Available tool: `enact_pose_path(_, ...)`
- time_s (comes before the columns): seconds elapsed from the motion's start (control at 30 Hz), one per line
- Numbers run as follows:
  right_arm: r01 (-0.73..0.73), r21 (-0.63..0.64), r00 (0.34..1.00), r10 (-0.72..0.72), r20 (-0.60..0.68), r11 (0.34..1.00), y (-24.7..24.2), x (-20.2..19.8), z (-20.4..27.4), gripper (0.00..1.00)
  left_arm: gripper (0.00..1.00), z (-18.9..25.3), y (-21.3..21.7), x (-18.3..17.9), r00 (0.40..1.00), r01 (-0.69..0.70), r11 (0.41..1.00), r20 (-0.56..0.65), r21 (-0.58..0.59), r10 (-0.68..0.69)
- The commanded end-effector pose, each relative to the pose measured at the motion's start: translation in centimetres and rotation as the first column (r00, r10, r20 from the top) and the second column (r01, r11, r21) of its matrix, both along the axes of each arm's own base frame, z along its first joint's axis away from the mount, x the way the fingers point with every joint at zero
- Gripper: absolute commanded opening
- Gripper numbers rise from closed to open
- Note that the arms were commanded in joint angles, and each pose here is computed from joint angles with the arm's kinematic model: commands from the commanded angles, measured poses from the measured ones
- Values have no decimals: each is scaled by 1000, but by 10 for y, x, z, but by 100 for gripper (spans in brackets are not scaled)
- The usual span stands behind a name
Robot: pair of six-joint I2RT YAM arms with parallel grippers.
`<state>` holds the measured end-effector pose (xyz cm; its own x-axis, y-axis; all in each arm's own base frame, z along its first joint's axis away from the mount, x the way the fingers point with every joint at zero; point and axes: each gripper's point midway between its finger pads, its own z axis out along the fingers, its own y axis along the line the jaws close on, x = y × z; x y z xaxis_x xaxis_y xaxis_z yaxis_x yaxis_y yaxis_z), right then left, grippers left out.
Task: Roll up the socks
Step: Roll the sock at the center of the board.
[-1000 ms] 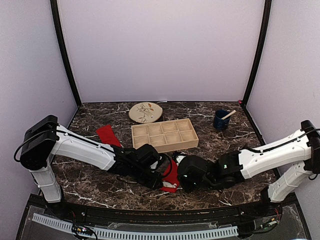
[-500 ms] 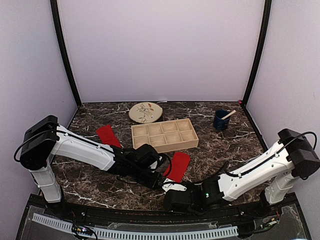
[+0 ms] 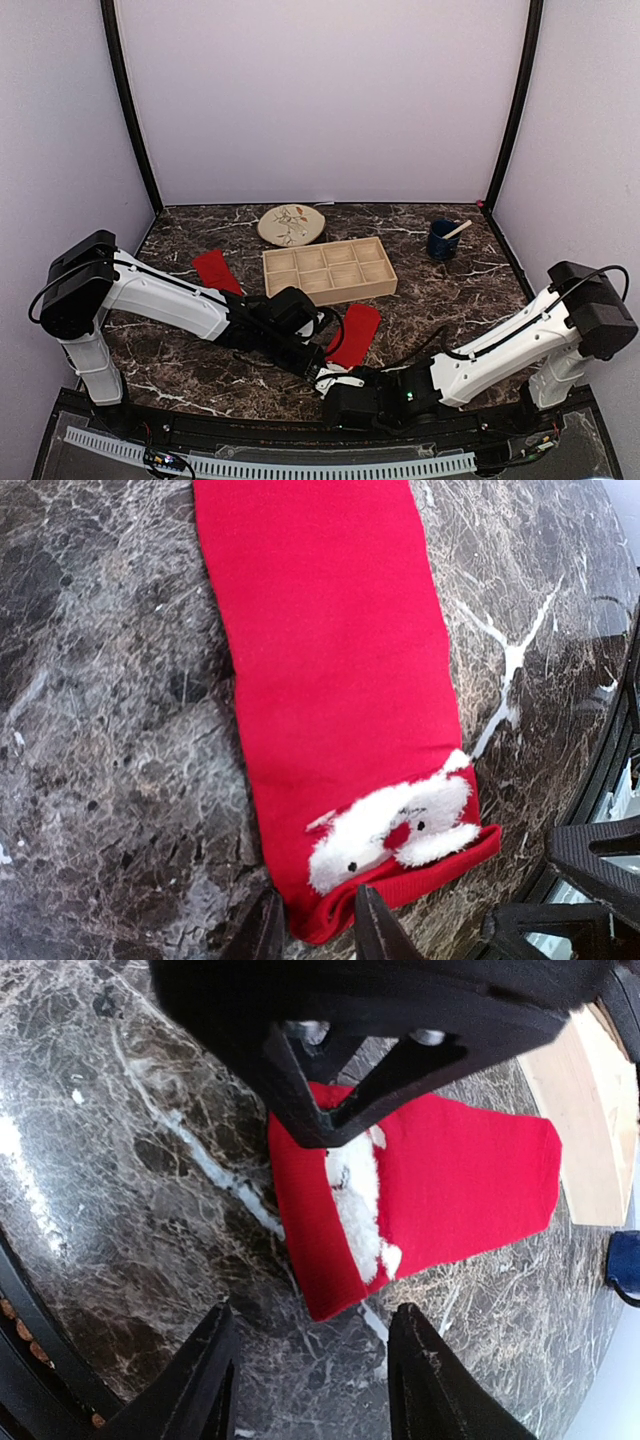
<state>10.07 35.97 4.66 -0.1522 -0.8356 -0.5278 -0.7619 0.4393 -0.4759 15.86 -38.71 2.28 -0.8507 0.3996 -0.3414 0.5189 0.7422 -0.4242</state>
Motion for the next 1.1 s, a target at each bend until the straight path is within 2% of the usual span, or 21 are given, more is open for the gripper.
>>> enact_pose_path(0.0, -43, -6, 998, 44, 37, 999, 7, -1, -1, 48, 27, -22, 21, -15, 998, 28, 996, -65, 81, -23)
enact_pose_path(1.07, -99, -135, 994, 106, 39, 986, -3, 25, -23, 44, 26, -27, 17, -16, 994, 52, 997, -103, 62, -45)
